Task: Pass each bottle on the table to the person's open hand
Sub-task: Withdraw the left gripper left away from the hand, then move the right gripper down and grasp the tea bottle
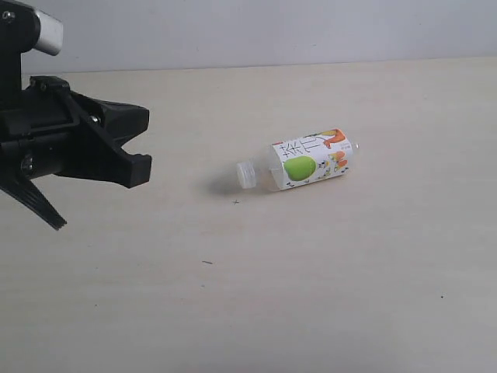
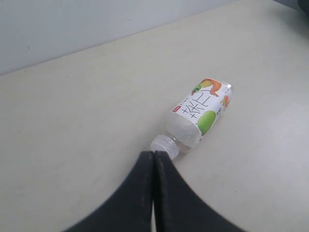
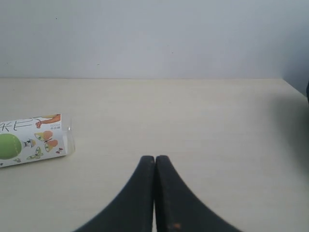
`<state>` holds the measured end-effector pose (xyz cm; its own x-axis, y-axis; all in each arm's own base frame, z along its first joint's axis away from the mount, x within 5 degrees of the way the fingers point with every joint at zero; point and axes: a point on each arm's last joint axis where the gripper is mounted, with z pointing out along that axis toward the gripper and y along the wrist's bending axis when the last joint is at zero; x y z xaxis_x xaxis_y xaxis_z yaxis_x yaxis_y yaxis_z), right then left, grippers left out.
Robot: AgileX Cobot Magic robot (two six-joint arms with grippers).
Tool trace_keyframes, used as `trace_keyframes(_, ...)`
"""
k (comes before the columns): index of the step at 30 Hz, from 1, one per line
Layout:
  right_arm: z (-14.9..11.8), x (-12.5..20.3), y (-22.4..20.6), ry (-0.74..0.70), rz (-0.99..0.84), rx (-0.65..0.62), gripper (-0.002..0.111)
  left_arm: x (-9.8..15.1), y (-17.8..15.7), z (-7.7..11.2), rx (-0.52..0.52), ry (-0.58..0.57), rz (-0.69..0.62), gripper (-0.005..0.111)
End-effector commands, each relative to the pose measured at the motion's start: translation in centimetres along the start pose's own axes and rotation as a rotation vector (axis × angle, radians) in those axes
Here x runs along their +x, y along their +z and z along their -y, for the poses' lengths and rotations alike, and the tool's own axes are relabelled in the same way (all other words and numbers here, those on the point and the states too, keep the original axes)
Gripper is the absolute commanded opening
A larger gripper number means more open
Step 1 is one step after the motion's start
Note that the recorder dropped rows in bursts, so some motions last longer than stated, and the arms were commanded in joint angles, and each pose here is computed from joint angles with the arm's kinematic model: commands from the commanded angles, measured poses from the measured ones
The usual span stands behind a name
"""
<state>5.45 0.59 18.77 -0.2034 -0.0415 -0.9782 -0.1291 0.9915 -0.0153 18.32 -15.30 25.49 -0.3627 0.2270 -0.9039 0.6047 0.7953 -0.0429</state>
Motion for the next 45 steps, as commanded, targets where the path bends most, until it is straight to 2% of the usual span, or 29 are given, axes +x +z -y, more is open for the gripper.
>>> trace_keyframes(1, 0.0, 0.0, 0.0, -0.004, 0.015, 0.003, 0.000, 0.0, -0.1, -0.1, -0.001, 0.005, 0.001, 0.000)
trace_keyframes(7, 0.0, 0.0, 0.0, -0.004, 0.015, 0.003, 0.000, 0.1, -0.1, 0.0, 0.001, 0.005, -0.006, 0.000)
trace_keyframes(9, 0.0, 0.0, 0.0, -0.004, 0.015, 0.003, 0.000, 0.5, -0.1, 0.1, 0.019, 0.013, -0.053, 0.000)
trace_keyframes(14, 0.0, 0.0, 0.0, -0.004, 0.015, 0.003, 0.000, 1.8, -0.3, 0.5, 0.082, 0.188, -0.194, 0.000)
trace_keyframes(16, 0.0, 0.0, 0.0, -0.013, 0.015, 0.006, 0.000, 2.0, -0.4, 0.5, 0.088, 0.200, -0.213, 0.000)
trace_keyframes(19, 0.0, -0.1, 0.0, -0.013, 0.030, 0.005, 0.000, 1.9, -0.3, 0.6, 0.083, 0.122, -0.202, 0.000)
trace_keyframes(23, 0.0, -0.5, 0.0, -0.045, 0.070, 0.005, 0.000, 2.4, -0.5, 1.0, 0.105, -0.109, -0.265, 0.000)
trace_keyframes(25, 0.0, -1.2, -0.1, -0.137, 0.148, 0.012, 0.000, 1.9, -0.5, 0.8, 0.089, -0.087, -0.219, 0.000)
trace_keyframes(27, -0.1, -2.0, -0.2, -0.146, 0.232, 0.006, 0.000, 1.4, -0.5, 0.1, 0.052, -0.101, -0.172, 0.000)
trace_keyframes(33, -0.2, -3.3, -0.7, 0.019, 0.389, -0.027, 0.000, -0.1, -2.2, -3.3, -0.093, -0.201, -0.042, 0.000)
trace_keyframes(36, -0.2, -3.5, -0.7, 0.101, 0.406, -0.041, 0.000, -0.2, -2.8, -4.4, -0.137, -0.218, -0.029, 0.000)
trace_keyframes(38, -0.2, -3.4, -0.7, 0.138, 0.401, -0.048, 0.000, -0.2, -2.9, -4.8, -0.152, -0.224, -0.027, 0.000)
trace_keyframes(42, -0.1, -3.8, -0.9, 0.371, 0.442, -0.095, 0.000, -0.2, -2.9, -4.9, -0.156, -0.226, -0.026, 0.000)
trace_keyframes(45, 0.0, -5.1, -1.7, 0.467, 0.600, -0.146, 0.000, -0.2, -2.9, -4.9, -0.156, -0.226, -0.026, 0.000)
